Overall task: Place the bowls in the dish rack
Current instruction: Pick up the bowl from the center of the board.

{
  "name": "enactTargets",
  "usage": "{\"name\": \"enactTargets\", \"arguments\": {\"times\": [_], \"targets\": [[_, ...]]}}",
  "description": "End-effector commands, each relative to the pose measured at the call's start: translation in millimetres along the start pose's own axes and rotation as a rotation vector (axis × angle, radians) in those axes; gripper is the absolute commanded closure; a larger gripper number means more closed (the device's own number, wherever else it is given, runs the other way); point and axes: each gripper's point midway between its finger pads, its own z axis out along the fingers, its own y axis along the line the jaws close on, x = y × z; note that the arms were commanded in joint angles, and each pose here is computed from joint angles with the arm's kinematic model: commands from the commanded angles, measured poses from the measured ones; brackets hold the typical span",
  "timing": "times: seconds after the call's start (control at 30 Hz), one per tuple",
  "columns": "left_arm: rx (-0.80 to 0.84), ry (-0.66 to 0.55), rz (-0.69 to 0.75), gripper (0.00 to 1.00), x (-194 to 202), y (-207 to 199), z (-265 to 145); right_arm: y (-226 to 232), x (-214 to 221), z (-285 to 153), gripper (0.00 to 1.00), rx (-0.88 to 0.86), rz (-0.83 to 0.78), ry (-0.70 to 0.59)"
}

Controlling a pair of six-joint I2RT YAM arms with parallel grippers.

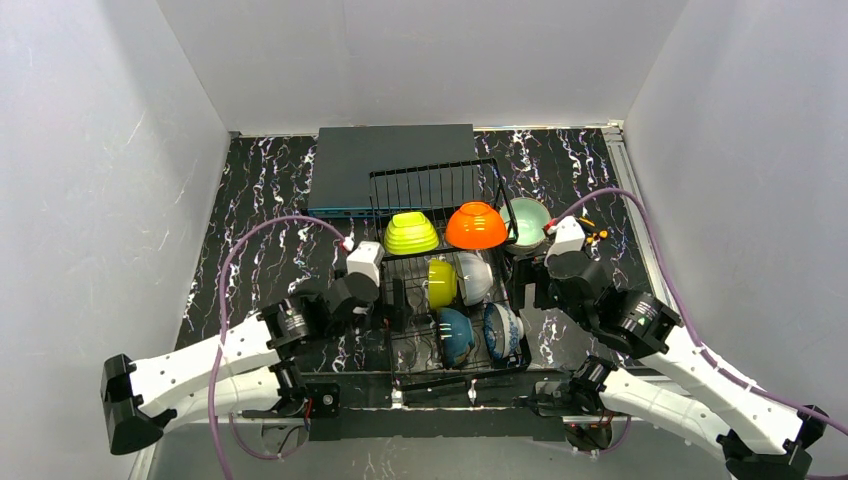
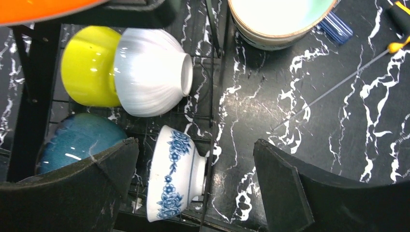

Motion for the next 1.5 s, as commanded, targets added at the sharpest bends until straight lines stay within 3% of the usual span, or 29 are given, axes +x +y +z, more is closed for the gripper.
{"name": "enactTargets", "arguments": {"times": [0.0,0.2,0.5,0.9,1.1,1.47], "targets": [[-0.037,0.034,0.005,0.02,-14.2,9.2,-4.5,16.0,-25.2,1.2,0.04,-0.07,0.007,-0.092],[-0.067,0.121,-0.083,0.02,-11.4,31.2,2.5,11.6,-30.5,3.1,0.04,-0.066,-0.019,-0.086],[-0.04,0.123,-0.205,0.02,-32.1,59.1,-2.8,-1.6,-17.8,21.0,0.04,-0.13,0.089,-0.033],[0.022,0.058,-0.172,0.02,-55.7,67.2,-2.1,-43.1,-24.2,50.5,0.04,-0.203,0.328,-0.015],[0.027,0.051,-0.115,0.02,-62.9,67.2,-5.3,-88.4,-27.5,71.5,0.03,-0.082,0.466,-0.034],[-0.01,0.113,-0.091,0.02,-56.3,74.2,1.7,-127.0,-58.9,110.7,0.03,0.032,0.493,-0.061]]}}
